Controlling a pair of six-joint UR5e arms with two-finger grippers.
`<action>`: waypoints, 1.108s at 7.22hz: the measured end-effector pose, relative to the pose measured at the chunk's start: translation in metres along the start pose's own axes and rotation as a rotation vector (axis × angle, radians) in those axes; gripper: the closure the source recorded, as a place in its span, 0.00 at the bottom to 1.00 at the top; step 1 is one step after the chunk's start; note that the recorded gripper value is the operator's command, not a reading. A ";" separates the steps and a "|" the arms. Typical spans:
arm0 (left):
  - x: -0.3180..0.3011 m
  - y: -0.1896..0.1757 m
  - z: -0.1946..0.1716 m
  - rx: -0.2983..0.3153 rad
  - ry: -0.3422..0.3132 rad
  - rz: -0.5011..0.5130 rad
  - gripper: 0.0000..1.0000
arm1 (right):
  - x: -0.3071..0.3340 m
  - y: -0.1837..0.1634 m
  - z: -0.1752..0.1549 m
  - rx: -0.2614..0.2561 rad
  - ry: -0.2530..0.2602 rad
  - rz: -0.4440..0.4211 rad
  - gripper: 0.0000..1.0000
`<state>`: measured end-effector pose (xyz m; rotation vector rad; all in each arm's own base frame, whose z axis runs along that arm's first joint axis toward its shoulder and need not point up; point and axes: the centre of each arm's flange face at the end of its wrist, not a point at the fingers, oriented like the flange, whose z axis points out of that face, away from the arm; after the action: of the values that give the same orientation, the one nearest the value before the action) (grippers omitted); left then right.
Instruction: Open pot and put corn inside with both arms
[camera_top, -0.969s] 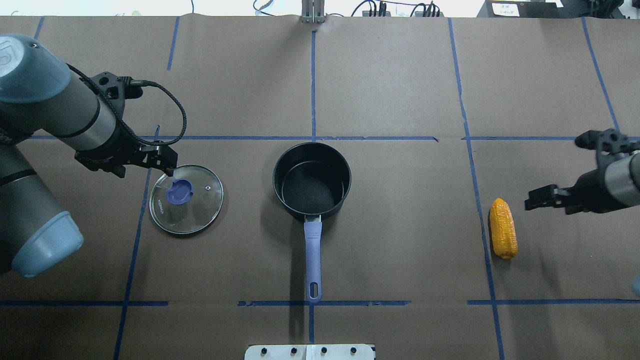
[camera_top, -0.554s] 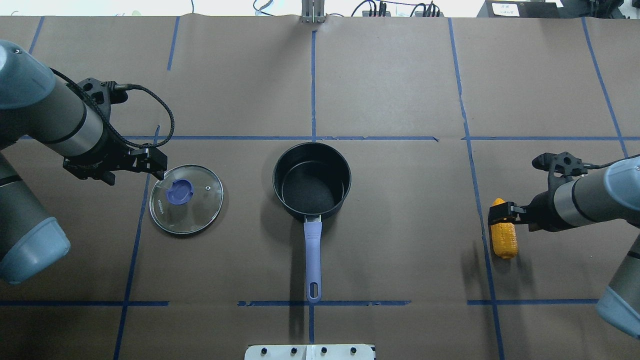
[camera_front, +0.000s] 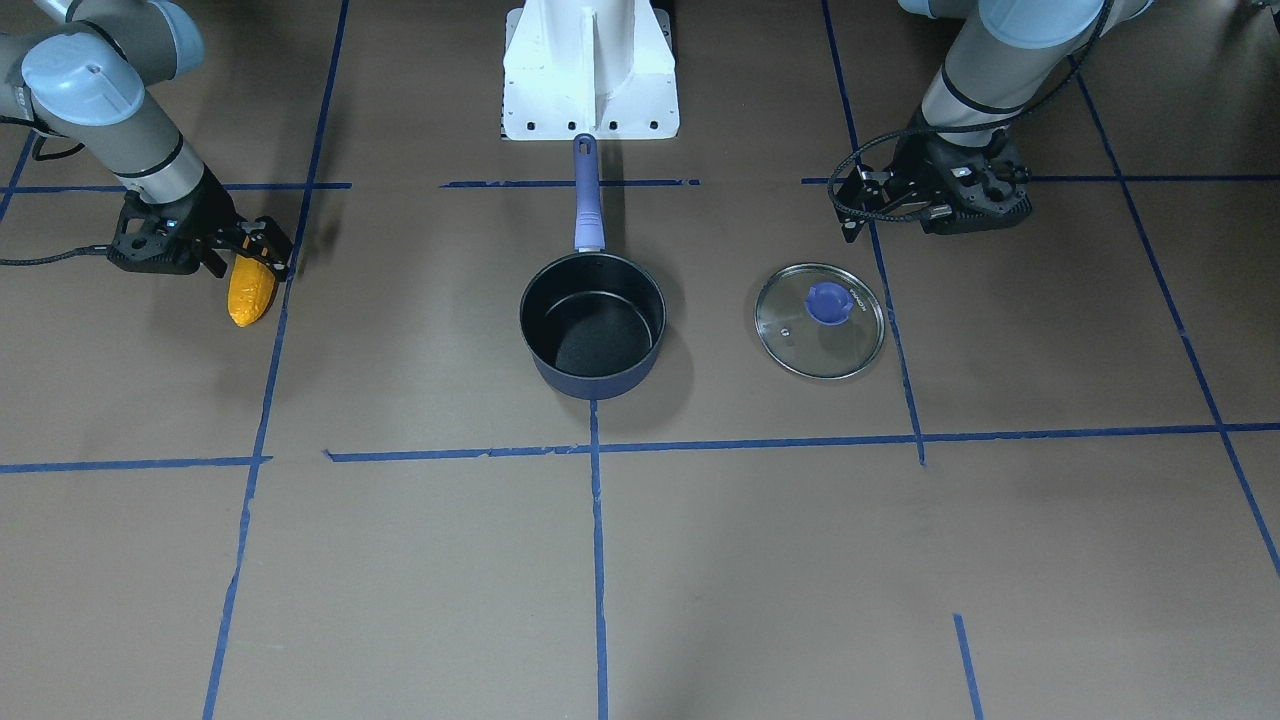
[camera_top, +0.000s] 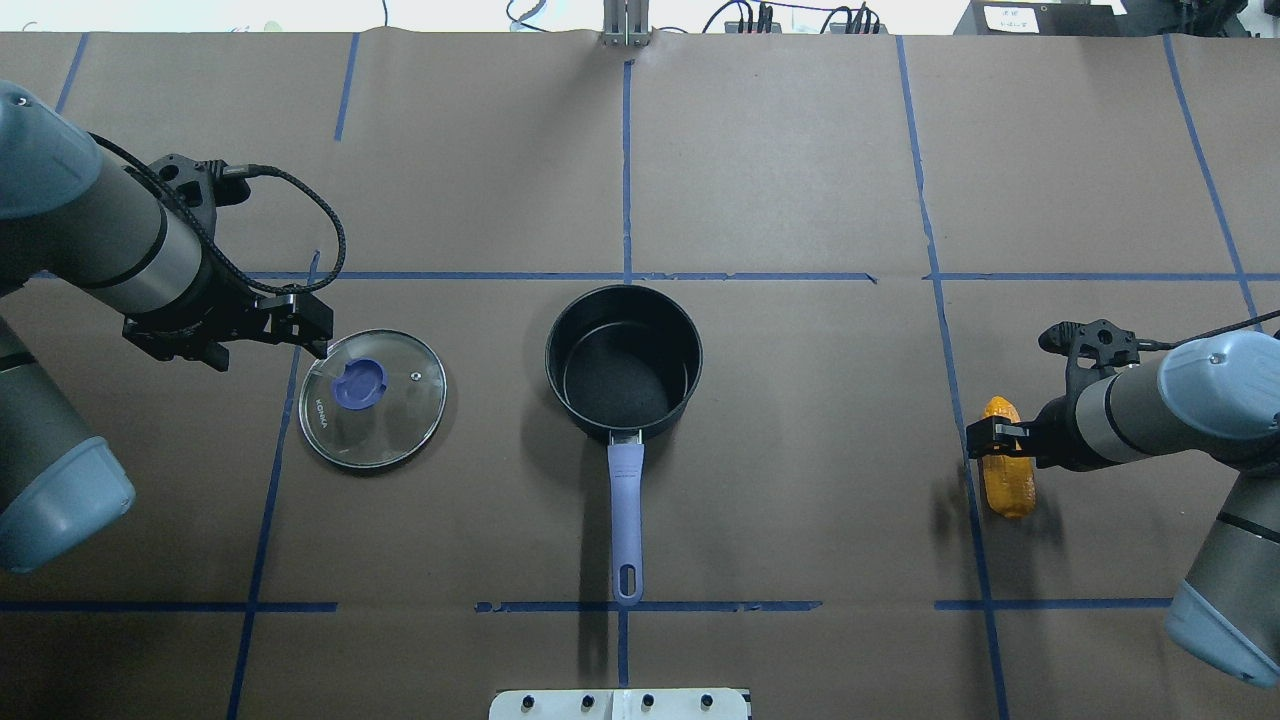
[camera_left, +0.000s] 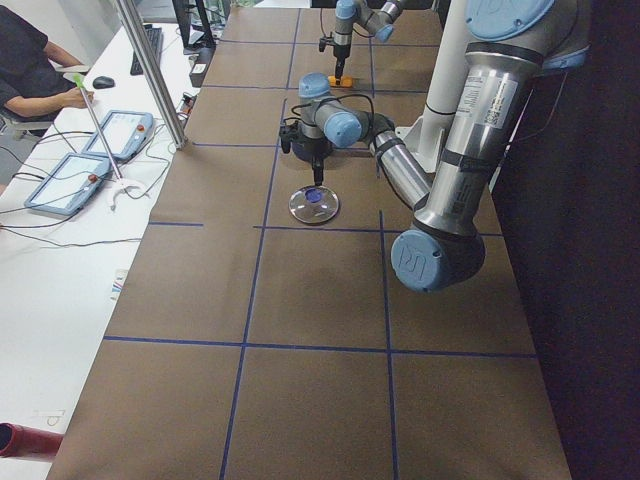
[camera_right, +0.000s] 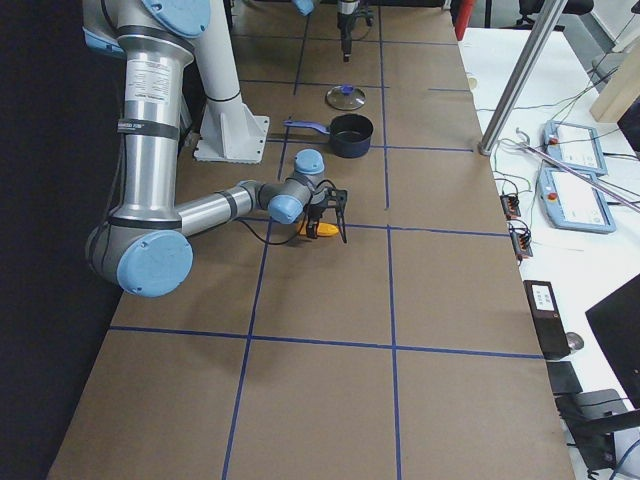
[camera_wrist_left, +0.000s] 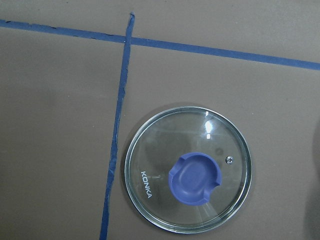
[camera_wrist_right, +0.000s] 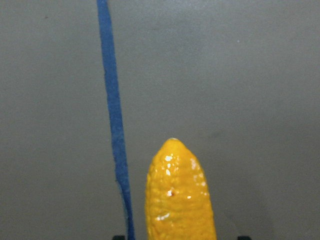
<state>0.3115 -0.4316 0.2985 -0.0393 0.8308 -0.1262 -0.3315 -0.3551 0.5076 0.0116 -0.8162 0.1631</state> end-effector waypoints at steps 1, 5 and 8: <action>0.000 0.001 -0.002 0.003 0.004 0.002 0.00 | 0.002 -0.001 0.003 0.004 0.007 0.000 1.00; -0.003 0.010 -0.016 0.013 0.022 0.011 0.00 | -0.041 0.003 -0.033 0.021 -0.092 -0.019 1.00; -0.012 0.015 -0.019 0.013 0.018 0.007 0.00 | -0.210 -0.001 -0.086 0.017 -0.303 0.075 1.00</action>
<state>0.2911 -0.4145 0.2929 -0.0230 0.8483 -0.1250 -0.4103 -0.3792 0.2958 0.0220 -1.1180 0.2430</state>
